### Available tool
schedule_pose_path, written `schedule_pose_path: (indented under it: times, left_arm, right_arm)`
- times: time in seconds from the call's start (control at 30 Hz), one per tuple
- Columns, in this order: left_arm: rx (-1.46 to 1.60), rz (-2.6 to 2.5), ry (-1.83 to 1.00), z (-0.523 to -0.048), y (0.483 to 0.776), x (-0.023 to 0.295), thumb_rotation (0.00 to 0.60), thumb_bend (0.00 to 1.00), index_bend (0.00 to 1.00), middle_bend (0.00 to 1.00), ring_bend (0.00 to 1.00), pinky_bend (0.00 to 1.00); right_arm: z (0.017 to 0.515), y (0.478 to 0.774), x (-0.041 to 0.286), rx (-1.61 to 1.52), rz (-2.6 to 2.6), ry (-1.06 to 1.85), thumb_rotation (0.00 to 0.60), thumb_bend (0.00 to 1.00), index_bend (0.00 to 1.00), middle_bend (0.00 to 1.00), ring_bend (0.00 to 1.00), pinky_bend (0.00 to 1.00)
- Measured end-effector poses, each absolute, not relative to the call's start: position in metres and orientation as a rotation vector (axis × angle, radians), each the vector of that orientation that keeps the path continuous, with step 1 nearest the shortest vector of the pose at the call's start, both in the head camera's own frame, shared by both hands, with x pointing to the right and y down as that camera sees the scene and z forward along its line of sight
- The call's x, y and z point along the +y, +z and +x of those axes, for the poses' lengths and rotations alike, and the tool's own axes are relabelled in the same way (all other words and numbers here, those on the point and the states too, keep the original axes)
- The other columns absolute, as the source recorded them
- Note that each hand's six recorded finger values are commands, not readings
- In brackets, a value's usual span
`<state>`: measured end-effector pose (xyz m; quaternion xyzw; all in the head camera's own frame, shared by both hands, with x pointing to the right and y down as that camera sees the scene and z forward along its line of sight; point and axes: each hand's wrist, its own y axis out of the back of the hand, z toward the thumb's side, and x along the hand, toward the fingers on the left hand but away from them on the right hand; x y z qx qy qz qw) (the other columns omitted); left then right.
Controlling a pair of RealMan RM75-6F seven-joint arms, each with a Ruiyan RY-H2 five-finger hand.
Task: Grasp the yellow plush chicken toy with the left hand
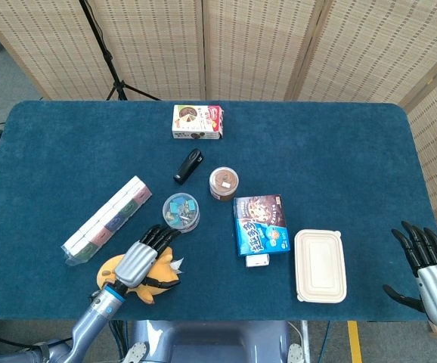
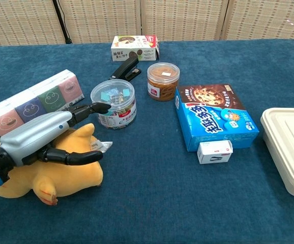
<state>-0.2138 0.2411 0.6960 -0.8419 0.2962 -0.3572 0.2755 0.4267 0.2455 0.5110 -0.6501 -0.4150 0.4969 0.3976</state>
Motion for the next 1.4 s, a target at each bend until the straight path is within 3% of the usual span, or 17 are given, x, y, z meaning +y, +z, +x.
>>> schedule_pose_path:
  times: [0.53, 0.87, 1.17, 1.4]
  left_arm:
    - [0.705, -2.281, -0.856, -0.169, 0.681, 0.234, 0.098, 0.00, 0.00, 0.00, 0.00, 0.00]
    - [0.716, -2.294, -0.808, -0.167, 0.664, 0.226, 0.098, 0.00, 0.00, 0.00, 0.00, 0.00]
    - [0.735, -2.315, -0.752, -0.186, 0.640, 0.224, 0.098, 0.00, 0.00, 0.00, 0.00, 0.00]
    - [0.745, -2.309, -0.778, -0.229, 0.631, 0.229, 0.099, 0.00, 0.00, 0.00, 0.00, 0.00]
  right_arm:
    - [0.423, 0.510, 0.247, -1.045, -1.656, 1.246, 0.600, 0.00, 0.00, 0.00, 0.00, 0.00]
    - [0.425, 0.507, 0.247, -1.053, -1.652, 1.241, 0.600, 0.00, 0.00, 0.00, 0.00, 0.00]
    - [0.425, 0.507, 0.247, -1.057, -1.654, 1.241, 0.600, 0.00, 0.00, 0.00, 0.00, 0.00]
    - [0.425, 0.507, 0.247, -1.057, -1.656, 1.244, 0.600, 0.00, 0.00, 0.00, 0.00, 0.00]
